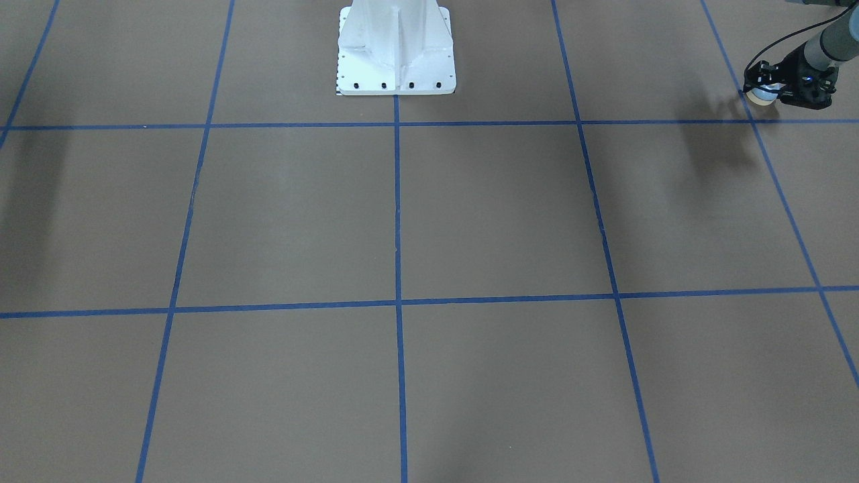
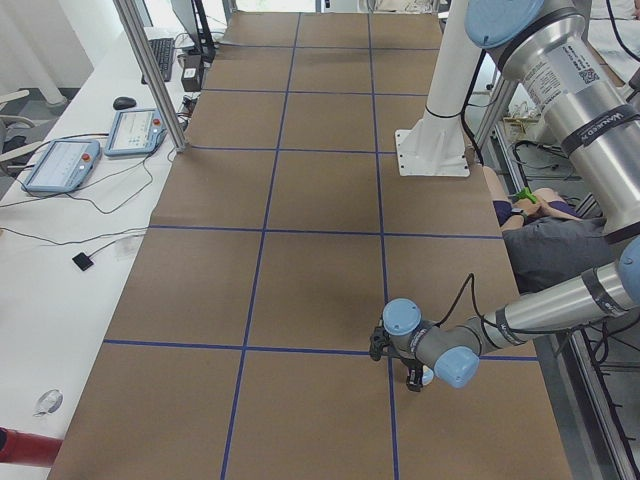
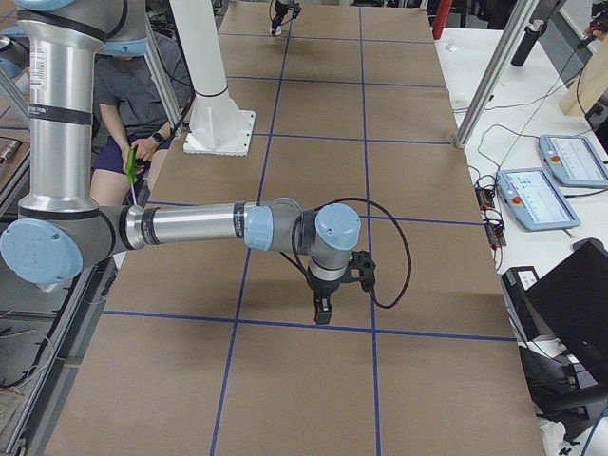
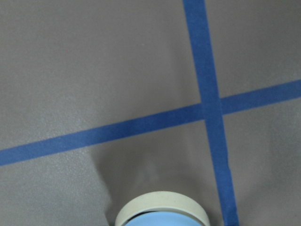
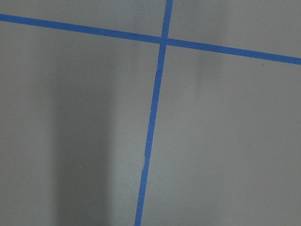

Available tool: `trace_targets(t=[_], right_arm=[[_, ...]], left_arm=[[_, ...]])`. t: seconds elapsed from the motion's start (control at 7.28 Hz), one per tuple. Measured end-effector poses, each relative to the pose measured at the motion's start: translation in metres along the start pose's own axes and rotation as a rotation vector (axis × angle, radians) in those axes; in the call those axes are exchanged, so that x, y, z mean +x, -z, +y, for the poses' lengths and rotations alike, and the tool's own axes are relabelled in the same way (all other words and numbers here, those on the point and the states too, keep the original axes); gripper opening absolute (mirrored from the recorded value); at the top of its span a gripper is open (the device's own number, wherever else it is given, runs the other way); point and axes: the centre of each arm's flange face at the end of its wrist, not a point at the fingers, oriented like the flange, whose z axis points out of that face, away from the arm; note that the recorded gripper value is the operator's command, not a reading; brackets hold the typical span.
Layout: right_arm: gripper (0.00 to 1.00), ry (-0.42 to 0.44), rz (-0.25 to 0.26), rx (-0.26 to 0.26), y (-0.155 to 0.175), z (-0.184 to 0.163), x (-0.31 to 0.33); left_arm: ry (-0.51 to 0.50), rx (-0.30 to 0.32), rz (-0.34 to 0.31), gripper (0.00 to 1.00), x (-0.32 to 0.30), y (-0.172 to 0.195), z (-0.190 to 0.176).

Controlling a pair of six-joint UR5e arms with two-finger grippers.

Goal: Place and press bell with both arms

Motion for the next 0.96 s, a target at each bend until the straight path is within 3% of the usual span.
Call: trace_targets(t=[0.27,0.41,0.55,0.96], right_arm=[[1.0,0.0,0.0,0.0,0.0001,0.0,0.0],[1.0,0.0,0.0,0.0,0.0001,0.0,0.0],[1.0,0.001,0.0,0.001,0.0002,-0.0001,-0.0002],[1.0,0.001,0.0,0.001,0.0006,-0.0001,-0.0005]], left_arm=[[0.003,-0.004,-0.002,0.59,-0.0014,-0.0011,0.0007],[0.003,-0.004,-0.003,0.42,-0.0016,-0.0012,0.0008],[0.003,-0.004,-0.003,0.35,-0.0017,-0.0012,0.001],[-0.01,0.004,0.017,0.28,0.0068,0.0053,-0.0001]])
